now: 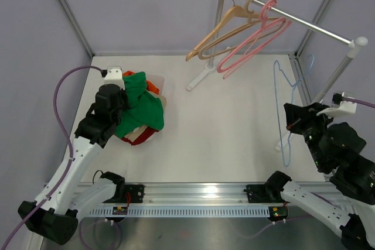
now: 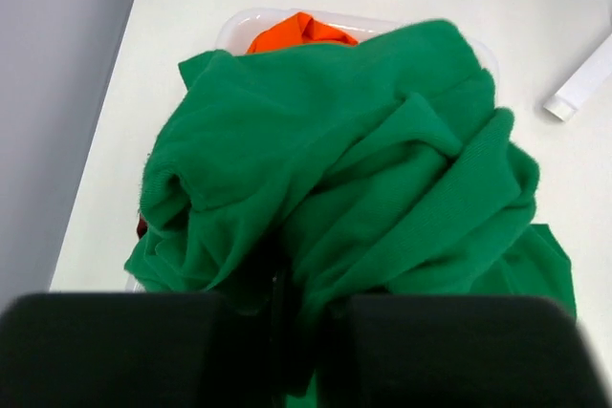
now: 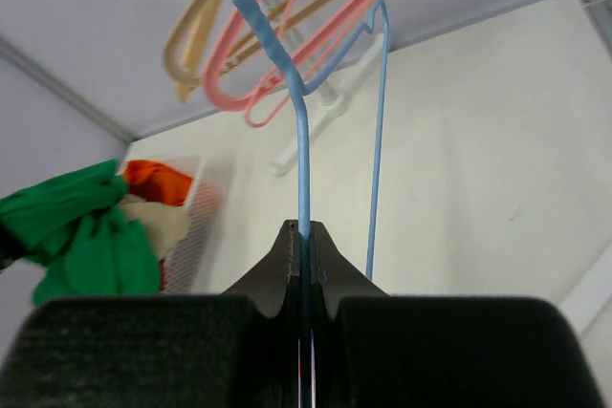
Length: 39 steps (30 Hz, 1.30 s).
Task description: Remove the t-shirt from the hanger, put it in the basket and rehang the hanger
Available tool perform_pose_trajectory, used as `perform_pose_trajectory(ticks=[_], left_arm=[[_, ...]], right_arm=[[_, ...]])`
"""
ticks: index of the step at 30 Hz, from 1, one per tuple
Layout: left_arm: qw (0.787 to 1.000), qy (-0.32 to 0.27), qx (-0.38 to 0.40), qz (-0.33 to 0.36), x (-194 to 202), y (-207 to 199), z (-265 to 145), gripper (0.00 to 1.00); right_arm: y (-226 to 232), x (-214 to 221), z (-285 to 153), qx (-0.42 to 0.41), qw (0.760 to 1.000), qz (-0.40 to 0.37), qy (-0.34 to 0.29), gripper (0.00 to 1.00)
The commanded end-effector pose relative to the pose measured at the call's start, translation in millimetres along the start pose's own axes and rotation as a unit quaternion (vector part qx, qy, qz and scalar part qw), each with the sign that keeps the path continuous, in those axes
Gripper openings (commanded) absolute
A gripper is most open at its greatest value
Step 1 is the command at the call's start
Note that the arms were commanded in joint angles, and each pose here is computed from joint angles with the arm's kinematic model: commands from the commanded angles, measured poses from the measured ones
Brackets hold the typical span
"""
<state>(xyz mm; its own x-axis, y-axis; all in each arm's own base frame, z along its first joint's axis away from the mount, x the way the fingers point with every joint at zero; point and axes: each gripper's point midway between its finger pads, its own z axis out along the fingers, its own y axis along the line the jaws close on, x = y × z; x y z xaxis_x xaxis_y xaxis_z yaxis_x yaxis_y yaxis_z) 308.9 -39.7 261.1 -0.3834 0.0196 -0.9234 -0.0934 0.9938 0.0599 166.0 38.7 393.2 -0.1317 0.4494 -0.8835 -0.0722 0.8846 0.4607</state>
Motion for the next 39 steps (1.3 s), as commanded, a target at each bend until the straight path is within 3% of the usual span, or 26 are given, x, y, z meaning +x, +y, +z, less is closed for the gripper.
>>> perform_pose_trajectory(ticks=[1, 2, 3, 4, 6, 8, 10, 16, 25, 31, 39], left_arm=[[0.999, 0.018, -0.039, 0.007, 25, 16, -5, 0.14], [0.998, 0.041, -0.037, 0.015, 38, 16, -6, 0.28], [0.998, 0.059, -0.032, 0.020, 48, 14, -5, 0.35], [0.997, 0.073, -0.032, 0.018, 54, 12, -4, 0.51], [0.997, 0.080, -0.021, 0.013, 55, 9, -8, 0.74], [0.998, 0.060, -0.010, -0.011, 42, 7, -17, 0.92], [0.999, 0.046, 0.003, -0.026, 35, 6, -24, 0.99], [0.994, -0.021, 0.060, -0.088, 6, 1, -62, 0.99], [0.963, -0.100, 0.191, -0.161, -49, -18, -132, 0.99], [0.951, -0.159, 0.201, -0.174, -67, -3, -165, 0.99], [0.926, -0.183, 0.301, -0.135, -70, -24, -203, 0.99]], right_arm=[[-16, -28, 20, 0.091, 0.993, -0.021, -0.069, 0.00], [-12, -31, 27, 0.097, 0.992, -0.024, -0.075, 0.00], [-15, -35, 30, 0.115, 0.989, -0.037, -0.084, 0.00], [-13, -38, 35, 0.123, 0.988, -0.044, -0.086, 0.00], [-15, -43, 38, 0.147, 0.983, -0.057, -0.092, 0.00], [-13, -50, 44, 0.162, 0.979, -0.072, -0.100, 0.00], [-11, -53, 52, 0.174, 0.975, -0.086, -0.107, 0.00], [-9, -57, 67, 0.209, 0.964, -0.131, -0.102, 0.00], [-20, -60, 117, 0.213, 0.963, -0.135, -0.099, 0.00], [-9, -69, 146, 0.191, 0.967, -0.136, -0.100, 0.00], [-21, -78, 184, 0.228, 0.957, -0.132, -0.125, 0.00]])
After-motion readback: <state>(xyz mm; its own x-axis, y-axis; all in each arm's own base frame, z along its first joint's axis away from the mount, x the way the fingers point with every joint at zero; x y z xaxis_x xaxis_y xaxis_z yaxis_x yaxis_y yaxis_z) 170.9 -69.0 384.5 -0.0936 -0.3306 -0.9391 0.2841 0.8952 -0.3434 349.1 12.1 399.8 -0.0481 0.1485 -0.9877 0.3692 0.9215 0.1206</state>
